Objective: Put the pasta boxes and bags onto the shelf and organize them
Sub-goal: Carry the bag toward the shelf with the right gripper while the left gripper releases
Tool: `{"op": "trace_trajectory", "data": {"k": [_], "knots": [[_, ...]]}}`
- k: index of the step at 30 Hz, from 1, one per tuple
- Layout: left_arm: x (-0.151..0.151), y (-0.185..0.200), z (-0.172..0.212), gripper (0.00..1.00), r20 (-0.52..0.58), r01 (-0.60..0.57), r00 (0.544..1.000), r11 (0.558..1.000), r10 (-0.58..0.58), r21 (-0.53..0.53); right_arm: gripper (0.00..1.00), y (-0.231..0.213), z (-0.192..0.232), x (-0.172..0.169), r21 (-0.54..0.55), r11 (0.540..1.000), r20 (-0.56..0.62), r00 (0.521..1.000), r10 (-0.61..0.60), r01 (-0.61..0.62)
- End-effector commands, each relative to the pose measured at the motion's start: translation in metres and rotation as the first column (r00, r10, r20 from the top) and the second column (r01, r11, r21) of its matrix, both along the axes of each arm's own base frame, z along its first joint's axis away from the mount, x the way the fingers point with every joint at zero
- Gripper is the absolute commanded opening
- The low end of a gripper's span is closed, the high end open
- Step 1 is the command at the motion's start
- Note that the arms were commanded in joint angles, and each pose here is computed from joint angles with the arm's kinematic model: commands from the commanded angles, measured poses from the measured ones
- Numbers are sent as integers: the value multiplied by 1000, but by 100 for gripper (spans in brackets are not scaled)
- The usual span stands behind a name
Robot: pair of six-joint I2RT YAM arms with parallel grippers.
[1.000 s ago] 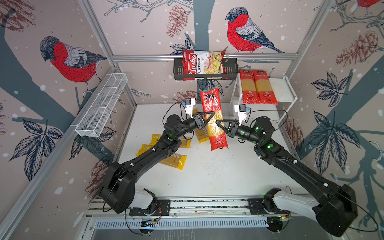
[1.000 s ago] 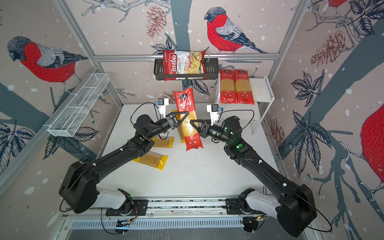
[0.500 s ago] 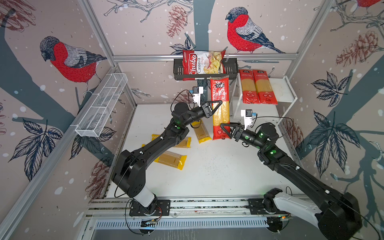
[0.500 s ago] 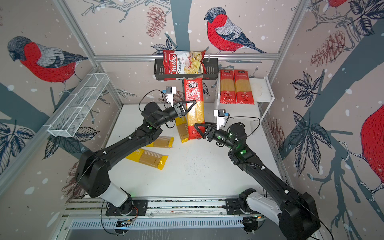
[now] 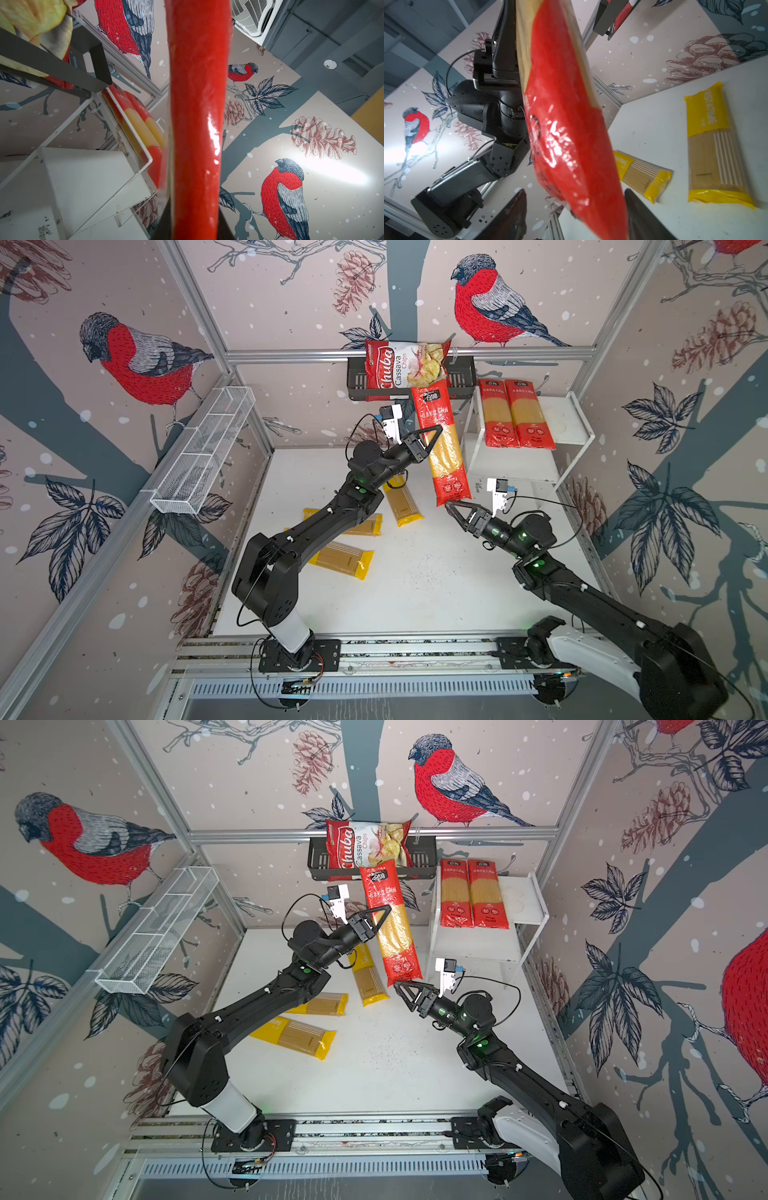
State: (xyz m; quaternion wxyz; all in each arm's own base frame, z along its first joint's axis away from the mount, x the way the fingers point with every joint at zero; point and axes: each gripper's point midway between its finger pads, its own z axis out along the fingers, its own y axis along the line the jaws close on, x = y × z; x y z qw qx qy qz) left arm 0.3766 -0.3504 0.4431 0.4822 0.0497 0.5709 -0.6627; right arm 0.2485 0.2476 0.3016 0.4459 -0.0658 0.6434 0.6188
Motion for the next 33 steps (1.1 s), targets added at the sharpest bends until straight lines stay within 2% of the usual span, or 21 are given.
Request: {"op": "trace_trajectory", "data": {"k": [1, 10, 14, 17, 22, 28, 33], "knots": [[-16, 14, 47, 6, 113, 3, 993, 983, 18, -181, 72, -6, 36, -6, 146, 989, 77, 996, -40, 29], [-35, 6, 45, 8, 82, 35, 996, 977, -18, -209, 69, -23, 53, -9, 341, 936, 83, 989, -119, 84], [-39, 9, 46, 8, 78, 31, 997, 977, -15, -210, 65, -29, 56, -12, 382, 917, 84, 984, -155, 112], [-41, 10, 45, 8, 71, 28, 997, 978, -14, -208, 58, -30, 61, -15, 401, 909, 97, 981, -170, 118], [-44, 7, 43, 9, 65, 44, 997, 978, -31, -202, 37, -26, 62, -15, 406, 904, 89, 978, -188, 137], [-46, 12, 41, 12, 60, 26, 998, 981, -14, -194, 23, -34, 67, -14, 433, 885, 99, 967, -234, 170], [-48, 12, 46, 23, 69, 33, 997, 978, -20, -204, 15, -45, 81, -14, 438, 877, 128, 952, -279, 198]]}}
